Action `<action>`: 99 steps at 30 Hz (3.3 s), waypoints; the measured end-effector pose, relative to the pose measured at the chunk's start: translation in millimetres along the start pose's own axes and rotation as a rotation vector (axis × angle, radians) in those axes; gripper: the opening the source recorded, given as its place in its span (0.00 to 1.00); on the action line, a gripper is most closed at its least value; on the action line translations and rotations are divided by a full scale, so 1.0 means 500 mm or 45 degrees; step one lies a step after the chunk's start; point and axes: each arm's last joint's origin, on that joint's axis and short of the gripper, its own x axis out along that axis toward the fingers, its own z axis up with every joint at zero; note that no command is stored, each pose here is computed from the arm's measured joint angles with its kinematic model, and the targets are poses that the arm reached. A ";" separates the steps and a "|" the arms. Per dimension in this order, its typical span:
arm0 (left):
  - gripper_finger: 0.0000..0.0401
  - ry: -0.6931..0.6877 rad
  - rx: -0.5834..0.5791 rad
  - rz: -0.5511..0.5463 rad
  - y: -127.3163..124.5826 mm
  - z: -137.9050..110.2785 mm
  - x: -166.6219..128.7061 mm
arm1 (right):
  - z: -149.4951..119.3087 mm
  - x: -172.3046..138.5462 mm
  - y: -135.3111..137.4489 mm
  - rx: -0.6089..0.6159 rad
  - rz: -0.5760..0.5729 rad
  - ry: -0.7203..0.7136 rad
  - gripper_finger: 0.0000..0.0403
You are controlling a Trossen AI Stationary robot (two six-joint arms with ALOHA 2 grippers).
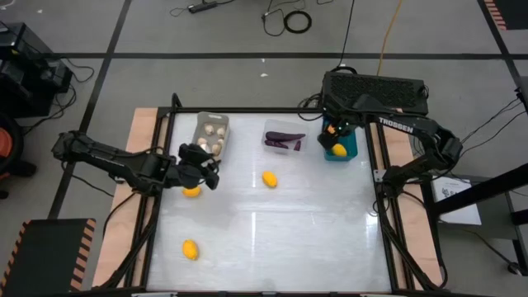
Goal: Sort produce into baskets
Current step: Put the lemon into the blue bin
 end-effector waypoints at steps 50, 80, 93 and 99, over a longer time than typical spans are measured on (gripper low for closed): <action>0.41 -0.078 0.131 -0.134 -0.028 0.016 0.007 | -0.069 0.159 0.470 -0.351 0.278 -0.642 0.72; 0.41 -0.084 0.151 -0.136 -0.029 0.017 0.007 | -0.036 0.234 0.477 -0.197 0.232 -0.715 0.56; 0.41 -0.085 0.155 -0.135 -0.029 0.017 0.007 | -0.007 0.096 0.411 -0.277 0.582 -0.579 0.42; 0.41 -0.084 0.155 -0.135 -0.029 0.017 0.007 | -0.015 -0.047 0.282 -0.204 0.483 -0.640 0.42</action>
